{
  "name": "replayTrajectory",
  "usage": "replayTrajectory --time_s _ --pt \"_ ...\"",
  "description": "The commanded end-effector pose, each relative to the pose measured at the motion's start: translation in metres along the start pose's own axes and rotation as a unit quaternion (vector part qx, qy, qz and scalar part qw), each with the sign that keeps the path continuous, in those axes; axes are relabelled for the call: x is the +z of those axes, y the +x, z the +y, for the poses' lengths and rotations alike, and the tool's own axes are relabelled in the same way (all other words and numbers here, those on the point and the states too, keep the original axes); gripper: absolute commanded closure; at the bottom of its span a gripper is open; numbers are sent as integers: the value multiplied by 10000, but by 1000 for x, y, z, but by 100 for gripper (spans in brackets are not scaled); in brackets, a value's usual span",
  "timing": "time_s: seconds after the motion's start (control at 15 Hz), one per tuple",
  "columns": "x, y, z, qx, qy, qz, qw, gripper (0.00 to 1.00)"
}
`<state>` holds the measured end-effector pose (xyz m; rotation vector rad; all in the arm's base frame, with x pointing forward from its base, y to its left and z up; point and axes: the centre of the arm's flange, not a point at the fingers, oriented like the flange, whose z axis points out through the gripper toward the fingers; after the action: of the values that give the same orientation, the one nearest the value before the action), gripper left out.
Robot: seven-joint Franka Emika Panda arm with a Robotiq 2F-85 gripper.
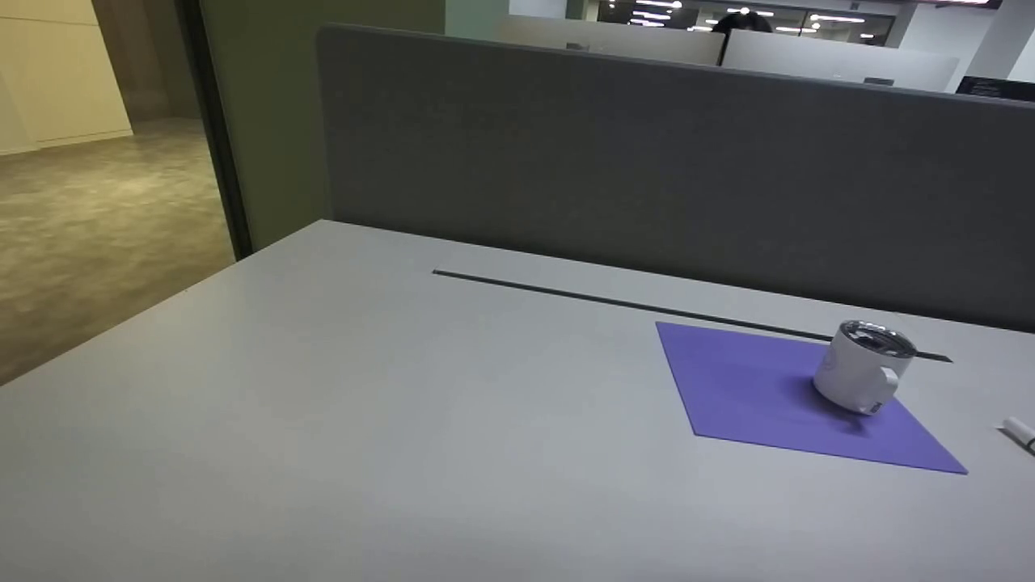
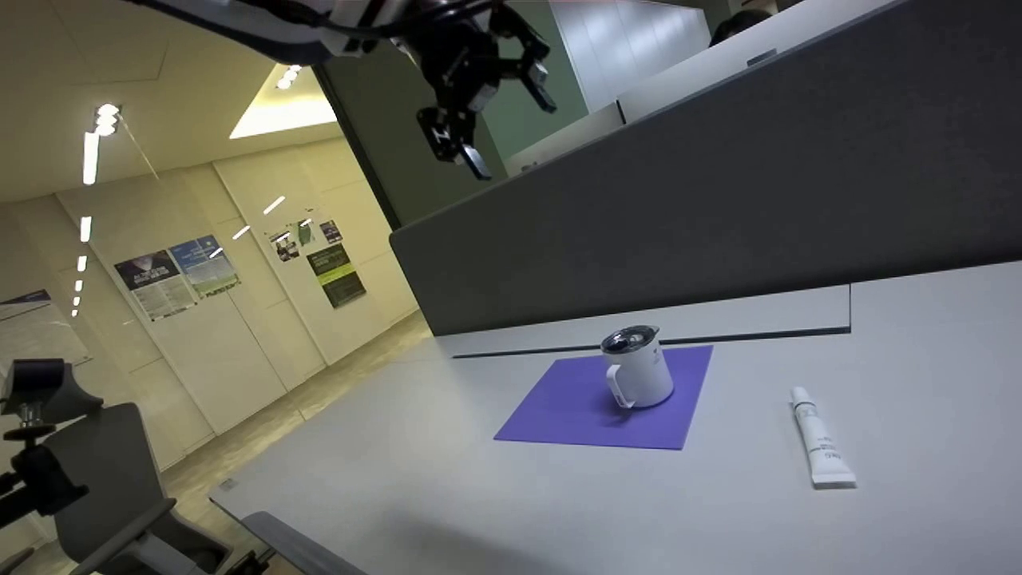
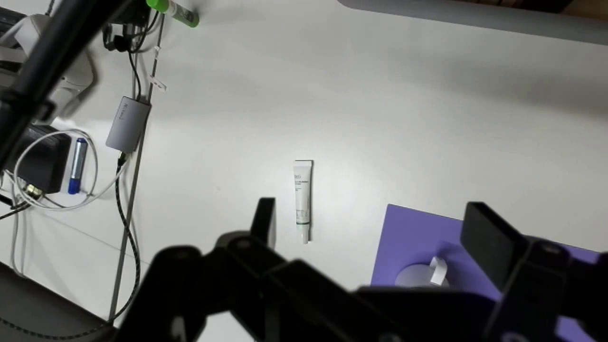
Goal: Open then close the sliding lid on the travel mug
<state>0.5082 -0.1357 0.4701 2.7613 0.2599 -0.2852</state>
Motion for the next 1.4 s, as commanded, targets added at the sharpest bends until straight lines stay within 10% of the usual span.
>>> replayTrajectory --time_s 0.0,0.8,1.2,1.27,1.33 --pt "5 12 2 -1 -12 -95 10000 0" --pt "-1 30 21 370 -16 -294 9989 0" --pt "18 90 63 48 -902 983 9911 3" --pt "22 102 68 -51 -1034 1152 9879 26" --pt "28 115 70 -198 -1071 1259 9860 27"
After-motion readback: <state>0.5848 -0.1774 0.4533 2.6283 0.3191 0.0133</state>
